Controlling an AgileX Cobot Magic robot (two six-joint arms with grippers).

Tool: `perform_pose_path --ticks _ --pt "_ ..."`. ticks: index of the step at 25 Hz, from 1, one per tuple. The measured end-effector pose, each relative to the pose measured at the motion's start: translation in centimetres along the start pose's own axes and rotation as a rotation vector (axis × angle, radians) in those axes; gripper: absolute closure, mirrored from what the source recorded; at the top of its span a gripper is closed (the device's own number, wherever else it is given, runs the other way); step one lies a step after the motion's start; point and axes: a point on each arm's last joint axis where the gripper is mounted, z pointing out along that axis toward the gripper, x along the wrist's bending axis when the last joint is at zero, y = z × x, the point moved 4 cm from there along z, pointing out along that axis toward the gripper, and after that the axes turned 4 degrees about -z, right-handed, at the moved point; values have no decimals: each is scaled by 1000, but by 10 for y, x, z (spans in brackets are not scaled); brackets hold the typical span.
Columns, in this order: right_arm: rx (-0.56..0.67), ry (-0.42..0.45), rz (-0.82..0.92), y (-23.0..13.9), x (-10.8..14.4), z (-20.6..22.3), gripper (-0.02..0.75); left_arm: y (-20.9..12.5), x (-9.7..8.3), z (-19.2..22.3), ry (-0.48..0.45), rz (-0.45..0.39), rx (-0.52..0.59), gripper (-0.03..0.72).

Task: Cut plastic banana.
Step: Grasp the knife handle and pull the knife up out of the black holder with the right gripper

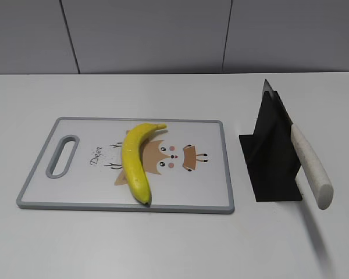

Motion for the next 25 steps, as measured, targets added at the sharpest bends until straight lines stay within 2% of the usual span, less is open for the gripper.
perform_pose_path --ticks 25 --pt "0 1 0 0 0 0 216 0 0 0 0 0 0 240"
